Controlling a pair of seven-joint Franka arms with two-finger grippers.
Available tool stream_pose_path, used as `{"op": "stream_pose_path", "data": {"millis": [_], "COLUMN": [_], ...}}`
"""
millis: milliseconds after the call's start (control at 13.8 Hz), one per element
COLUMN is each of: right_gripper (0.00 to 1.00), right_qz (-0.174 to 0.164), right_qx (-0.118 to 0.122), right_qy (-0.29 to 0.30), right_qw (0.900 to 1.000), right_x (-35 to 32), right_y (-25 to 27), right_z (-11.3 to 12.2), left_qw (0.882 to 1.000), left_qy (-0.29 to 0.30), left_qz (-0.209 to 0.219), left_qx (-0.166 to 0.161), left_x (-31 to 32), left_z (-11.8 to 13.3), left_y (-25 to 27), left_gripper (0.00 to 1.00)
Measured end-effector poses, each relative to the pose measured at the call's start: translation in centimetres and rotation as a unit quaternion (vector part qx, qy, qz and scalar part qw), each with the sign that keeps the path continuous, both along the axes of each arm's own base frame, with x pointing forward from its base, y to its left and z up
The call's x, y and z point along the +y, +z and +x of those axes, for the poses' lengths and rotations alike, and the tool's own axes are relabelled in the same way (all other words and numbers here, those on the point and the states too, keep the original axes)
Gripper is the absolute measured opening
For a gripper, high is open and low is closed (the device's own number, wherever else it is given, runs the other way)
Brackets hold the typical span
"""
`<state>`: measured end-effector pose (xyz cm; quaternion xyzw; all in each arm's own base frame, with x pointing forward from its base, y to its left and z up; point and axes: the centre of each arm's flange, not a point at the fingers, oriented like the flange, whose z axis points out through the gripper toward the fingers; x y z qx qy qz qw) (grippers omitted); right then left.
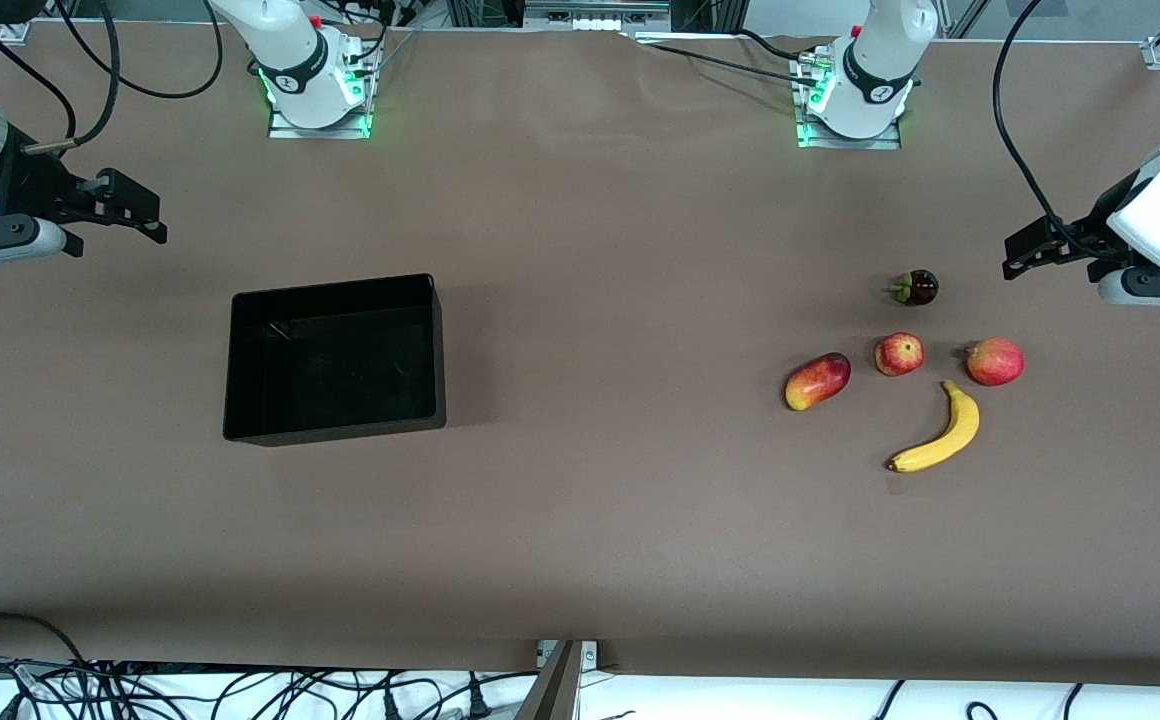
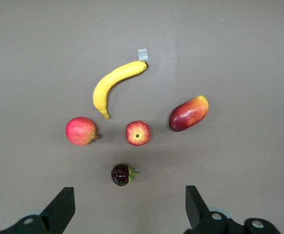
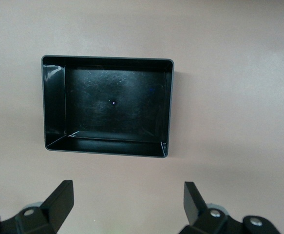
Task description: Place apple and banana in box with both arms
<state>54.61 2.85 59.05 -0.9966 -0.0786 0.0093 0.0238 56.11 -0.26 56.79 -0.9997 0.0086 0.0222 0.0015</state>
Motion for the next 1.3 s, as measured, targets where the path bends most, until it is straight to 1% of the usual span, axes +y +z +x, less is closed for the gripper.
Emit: {"op": "stream_pose_path", "data": {"millis": [725, 942, 1087, 1304], "right_gripper": [1.0, 1.0, 1.0, 1.0], "right_qz": [-0.001, -0.003, -0.011, -0.02], "right_qx": [0.0, 0.008, 0.021, 0.022], "right_qy": [-0.001, -0.001, -0.003, -0.01], "right_qw": [1.0, 1.0, 1.0, 1.0], "right_x": [-0.1, -0.1, -0.4, -1.1], "right_y": [0.0, -0.8, -2.8, -8.6], "right_z": [0.0, 0.3, 1.1, 2.9], "left_qw": [1.0, 1.0, 1.0, 1.0], "left_qy": [0.0, 0.0, 0.0, 0.0], "left_qz": [0.0, 0.0, 0.0, 0.0], "left_qx": [0.0, 0.0, 0.0, 0.0], "left_x": [0.0, 0.0, 0.0, 0.0], "left_z": [0.0, 0.0, 0.0, 0.0], "left_y": [0.0, 0.0, 0.0, 0.0], "left_gripper": [1.0, 1.0, 1.0, 1.0]}}
